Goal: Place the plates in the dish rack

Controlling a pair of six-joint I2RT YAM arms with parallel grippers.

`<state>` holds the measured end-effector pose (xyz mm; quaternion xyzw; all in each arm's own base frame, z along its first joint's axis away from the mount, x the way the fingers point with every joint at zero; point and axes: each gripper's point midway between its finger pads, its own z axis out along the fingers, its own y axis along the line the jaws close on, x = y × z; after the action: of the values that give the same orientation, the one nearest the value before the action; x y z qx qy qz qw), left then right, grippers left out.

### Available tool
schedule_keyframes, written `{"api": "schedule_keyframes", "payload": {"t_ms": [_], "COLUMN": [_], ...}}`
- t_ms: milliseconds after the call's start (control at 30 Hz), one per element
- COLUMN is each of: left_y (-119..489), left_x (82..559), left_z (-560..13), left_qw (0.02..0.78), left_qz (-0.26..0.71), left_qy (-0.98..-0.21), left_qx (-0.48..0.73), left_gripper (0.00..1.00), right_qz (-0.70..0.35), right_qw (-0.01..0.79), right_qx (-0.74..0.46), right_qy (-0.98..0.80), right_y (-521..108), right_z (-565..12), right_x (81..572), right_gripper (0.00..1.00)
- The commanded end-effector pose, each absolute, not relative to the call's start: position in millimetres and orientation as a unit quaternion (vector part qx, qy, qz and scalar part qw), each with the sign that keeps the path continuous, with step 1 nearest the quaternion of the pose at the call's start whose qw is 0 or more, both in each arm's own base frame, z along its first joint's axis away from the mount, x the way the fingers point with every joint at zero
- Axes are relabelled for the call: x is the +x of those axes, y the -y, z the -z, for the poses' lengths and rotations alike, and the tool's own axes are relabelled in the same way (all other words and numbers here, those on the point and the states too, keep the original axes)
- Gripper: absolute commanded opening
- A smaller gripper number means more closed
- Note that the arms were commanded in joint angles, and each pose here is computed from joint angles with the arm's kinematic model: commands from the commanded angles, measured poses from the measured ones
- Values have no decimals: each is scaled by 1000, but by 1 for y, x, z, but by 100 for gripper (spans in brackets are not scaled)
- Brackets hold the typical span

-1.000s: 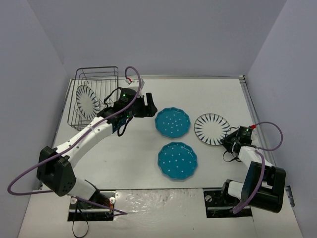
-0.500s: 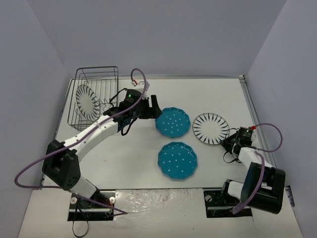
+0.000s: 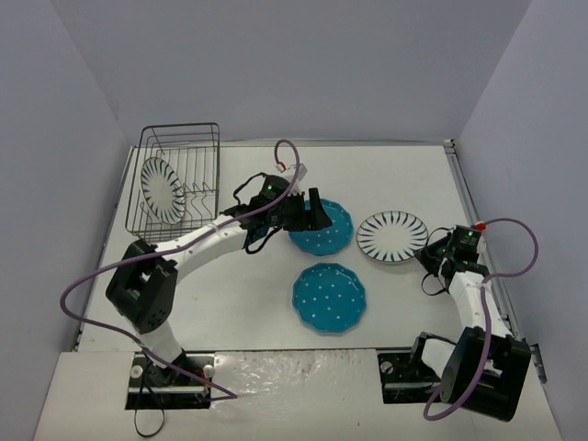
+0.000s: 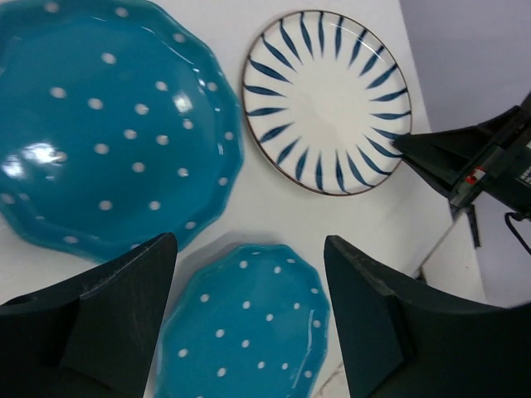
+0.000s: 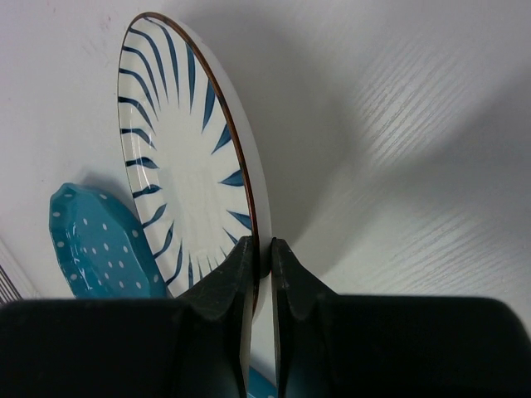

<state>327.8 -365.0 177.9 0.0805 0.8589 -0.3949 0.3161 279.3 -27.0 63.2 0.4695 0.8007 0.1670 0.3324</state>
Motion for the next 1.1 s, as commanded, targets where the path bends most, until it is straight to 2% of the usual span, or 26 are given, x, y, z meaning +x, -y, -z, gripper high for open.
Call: {"api": "schedule_keyframes", "payload": {"t_ms": [0, 467, 733, 1067], "left_y": [415, 498, 507, 519], "left_x": [322, 268, 259, 257], "left_z": [-242, -235, -223, -228], "left_qw": [330, 205, 125, 71], "left_qz": [508, 631, 689, 692], "left_qy": [-791, -748, -713, -713], "left_qx": [87, 40, -30, -90], "left_gripper": [68, 68, 69, 69], "right_qz": [-206, -228, -240, -251], "right_qw": [398, 403, 421, 423], "right_qx": [458, 466, 464, 466], "right_qy": [-768, -754, -742, -736], "right_y": [35, 37, 37, 35], "right_z": [-117, -127, -137, -135], "right_x": [308, 309, 309, 308], "right_gripper": [0, 0, 0, 0]}}
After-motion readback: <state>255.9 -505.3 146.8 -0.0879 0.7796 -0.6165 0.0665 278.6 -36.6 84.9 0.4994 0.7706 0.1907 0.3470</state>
